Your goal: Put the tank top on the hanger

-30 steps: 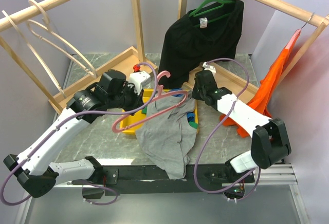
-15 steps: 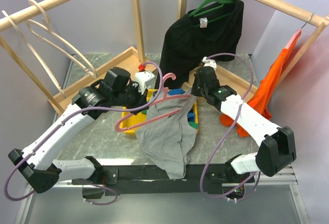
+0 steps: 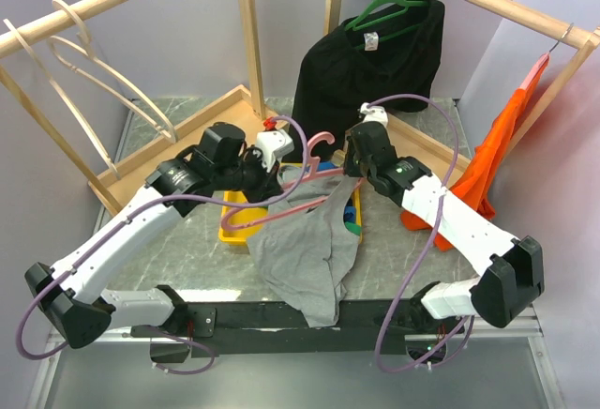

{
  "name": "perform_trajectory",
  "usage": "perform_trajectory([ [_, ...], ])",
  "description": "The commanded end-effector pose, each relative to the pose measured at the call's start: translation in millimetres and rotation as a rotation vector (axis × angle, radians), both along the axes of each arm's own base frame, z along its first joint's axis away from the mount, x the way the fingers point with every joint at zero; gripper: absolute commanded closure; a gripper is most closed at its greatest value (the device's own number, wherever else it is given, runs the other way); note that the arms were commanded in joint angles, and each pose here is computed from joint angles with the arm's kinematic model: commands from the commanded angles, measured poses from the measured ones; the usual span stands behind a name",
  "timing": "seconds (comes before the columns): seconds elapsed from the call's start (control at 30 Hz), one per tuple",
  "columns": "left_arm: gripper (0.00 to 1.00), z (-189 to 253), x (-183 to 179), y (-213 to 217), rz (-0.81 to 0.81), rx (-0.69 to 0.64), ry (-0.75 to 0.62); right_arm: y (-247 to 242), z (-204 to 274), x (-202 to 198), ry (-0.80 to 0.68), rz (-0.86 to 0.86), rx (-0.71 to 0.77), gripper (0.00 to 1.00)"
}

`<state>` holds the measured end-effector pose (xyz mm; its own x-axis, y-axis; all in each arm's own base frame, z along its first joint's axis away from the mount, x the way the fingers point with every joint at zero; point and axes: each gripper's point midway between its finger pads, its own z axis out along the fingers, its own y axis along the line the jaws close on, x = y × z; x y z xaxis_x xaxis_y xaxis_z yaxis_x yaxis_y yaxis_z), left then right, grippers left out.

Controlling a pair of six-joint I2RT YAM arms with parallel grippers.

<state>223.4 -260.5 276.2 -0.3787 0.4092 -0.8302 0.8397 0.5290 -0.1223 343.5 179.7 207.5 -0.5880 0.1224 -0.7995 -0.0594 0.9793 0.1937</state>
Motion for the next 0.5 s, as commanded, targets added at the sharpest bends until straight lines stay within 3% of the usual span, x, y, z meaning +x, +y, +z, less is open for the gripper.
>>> perform_trajectory([
  [0.0, 0.99, 15.2, 14.3, -25.4, -0.102, -0.118, -0.069, -6.2, 37.0, -0.6, -0.085, -0.014, 0.017, 1.0],
  [0.47, 0.99, -19.3, 55.9, -54.4, -0.197, -0.234, 0.096, -12.0, 26.7, -11.7, -0.075, -0.016, 0.029, 1.0],
])
